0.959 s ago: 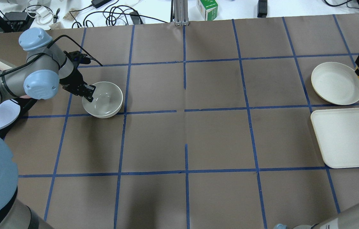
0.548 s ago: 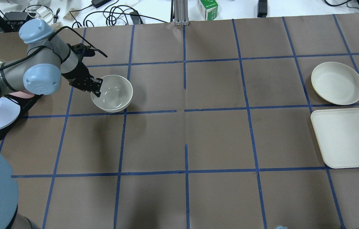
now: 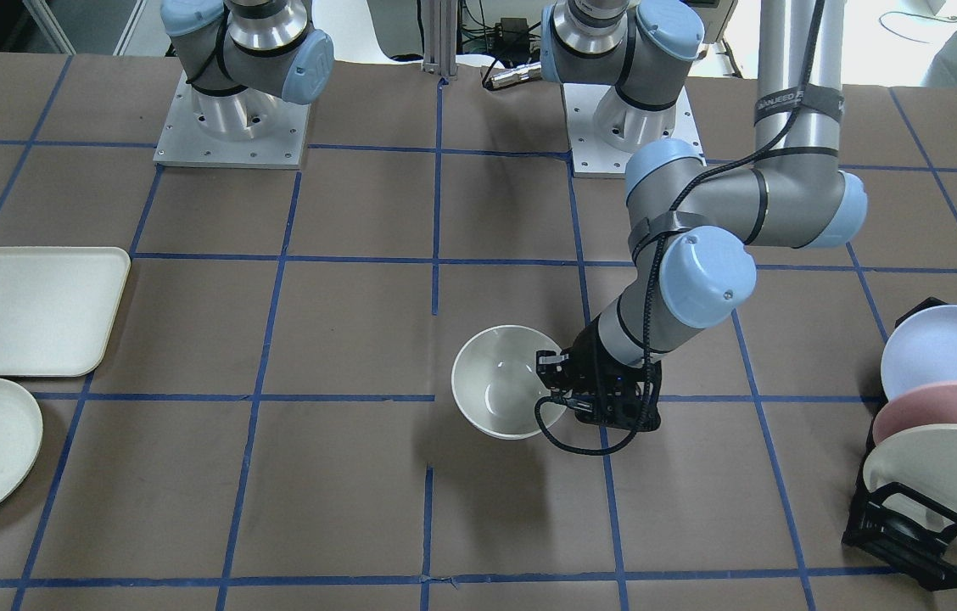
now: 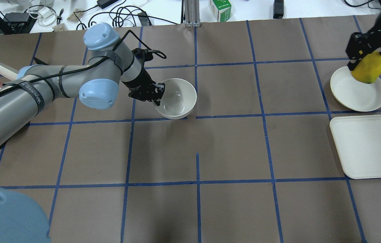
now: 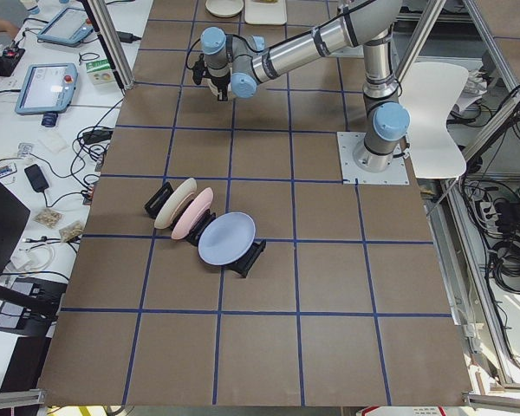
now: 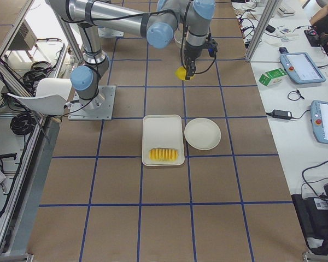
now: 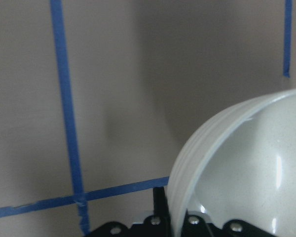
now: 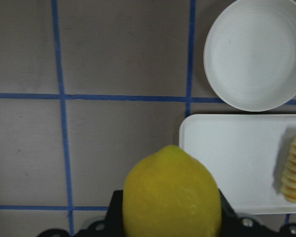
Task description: Place bowl and put lemon in it
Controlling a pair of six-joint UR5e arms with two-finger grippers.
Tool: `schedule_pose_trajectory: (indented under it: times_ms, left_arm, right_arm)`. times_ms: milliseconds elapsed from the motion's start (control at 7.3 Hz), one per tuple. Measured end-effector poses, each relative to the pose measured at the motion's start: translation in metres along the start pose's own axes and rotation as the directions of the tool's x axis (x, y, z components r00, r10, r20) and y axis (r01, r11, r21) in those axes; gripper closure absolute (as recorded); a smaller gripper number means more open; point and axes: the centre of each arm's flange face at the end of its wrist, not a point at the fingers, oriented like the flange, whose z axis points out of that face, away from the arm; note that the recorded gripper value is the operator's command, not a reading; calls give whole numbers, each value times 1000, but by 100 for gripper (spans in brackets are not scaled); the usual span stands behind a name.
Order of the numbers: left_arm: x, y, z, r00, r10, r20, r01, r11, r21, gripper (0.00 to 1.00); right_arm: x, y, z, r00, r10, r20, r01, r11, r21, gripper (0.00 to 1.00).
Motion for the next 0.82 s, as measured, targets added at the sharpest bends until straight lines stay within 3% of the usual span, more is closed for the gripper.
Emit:
schedule_pose_trajectory:
  times_ms: [274, 548, 822]
  left_arm:
    - [22, 6, 23, 1000, 19, -2, -19, 1000, -18, 100]
    - [42, 11, 40, 999, 49, -4, -49, 999, -11, 100]
    - [48, 11, 53, 1000, 23, -3, -23, 1000, -13, 0]
  right_arm:
    - [-96, 7, -3, 996, 90, 26, -90, 996, 4, 100]
    - [-130, 10, -1, 994, 107, 27, -107, 994, 6, 100]
    - [-135, 8, 0, 994, 106, 31, -106, 994, 17, 100]
